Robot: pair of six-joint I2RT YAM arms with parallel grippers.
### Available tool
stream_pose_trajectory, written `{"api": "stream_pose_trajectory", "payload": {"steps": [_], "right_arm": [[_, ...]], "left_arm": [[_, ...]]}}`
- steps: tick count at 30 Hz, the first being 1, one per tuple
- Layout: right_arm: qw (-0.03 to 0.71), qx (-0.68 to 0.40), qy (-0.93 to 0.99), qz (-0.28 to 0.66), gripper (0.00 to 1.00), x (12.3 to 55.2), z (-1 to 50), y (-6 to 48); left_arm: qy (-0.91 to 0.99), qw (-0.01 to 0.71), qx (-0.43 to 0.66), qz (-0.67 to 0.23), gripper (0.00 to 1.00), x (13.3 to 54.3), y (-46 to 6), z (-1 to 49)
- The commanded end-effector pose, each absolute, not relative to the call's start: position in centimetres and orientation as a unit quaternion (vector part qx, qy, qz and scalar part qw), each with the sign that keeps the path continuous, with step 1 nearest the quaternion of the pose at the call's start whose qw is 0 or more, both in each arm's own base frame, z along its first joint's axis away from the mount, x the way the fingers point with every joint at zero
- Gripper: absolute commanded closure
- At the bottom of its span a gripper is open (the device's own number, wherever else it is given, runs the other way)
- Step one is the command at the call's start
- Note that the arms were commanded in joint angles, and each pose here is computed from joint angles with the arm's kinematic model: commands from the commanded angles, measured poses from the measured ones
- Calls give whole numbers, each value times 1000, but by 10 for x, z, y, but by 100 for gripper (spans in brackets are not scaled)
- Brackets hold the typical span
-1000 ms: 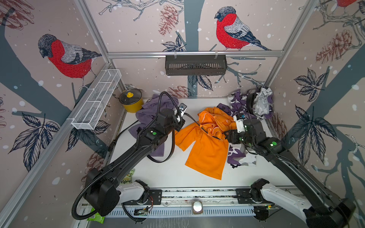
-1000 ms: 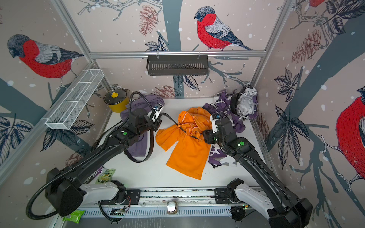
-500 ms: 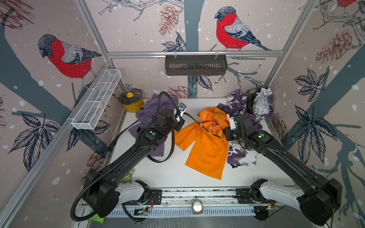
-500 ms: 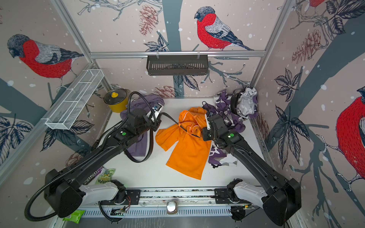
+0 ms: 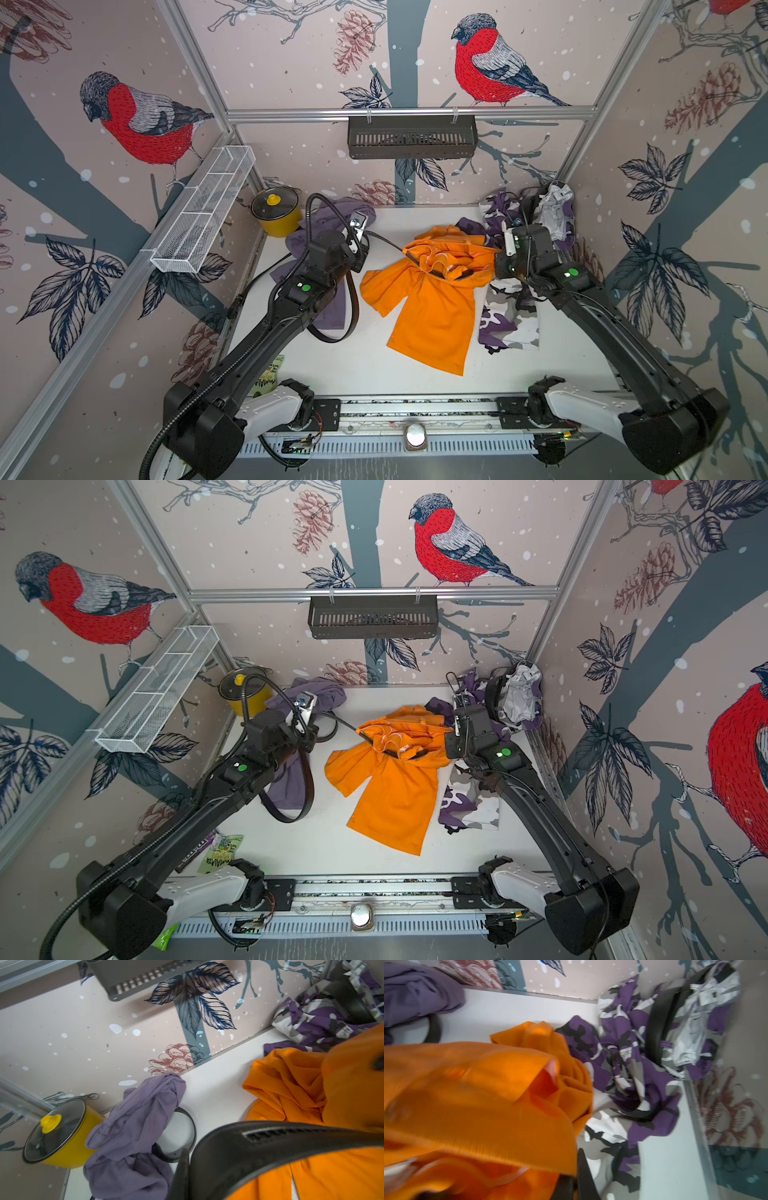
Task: Remove the belt from the trousers
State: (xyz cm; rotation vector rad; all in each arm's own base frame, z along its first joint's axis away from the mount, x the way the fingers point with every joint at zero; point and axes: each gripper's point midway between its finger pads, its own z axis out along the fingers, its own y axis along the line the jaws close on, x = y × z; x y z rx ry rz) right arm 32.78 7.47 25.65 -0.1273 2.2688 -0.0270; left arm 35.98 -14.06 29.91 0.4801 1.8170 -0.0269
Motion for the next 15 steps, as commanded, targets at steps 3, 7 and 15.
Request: {"api": "stream_pose_trajectory", "payload": {"steps": [3,7,15], "right_arm": [[440,-27,895,-71,100,337,275,34],[451,-1,886,-106,100,343,289,8],[469,55,872,-127,100,343,309,-40]], "left_arm": [[760,627,166,-22,100,362,-125,323],[771,619,146,36,100,369,-100,321],[813,572,49,94,100,387,-45,293]]}}
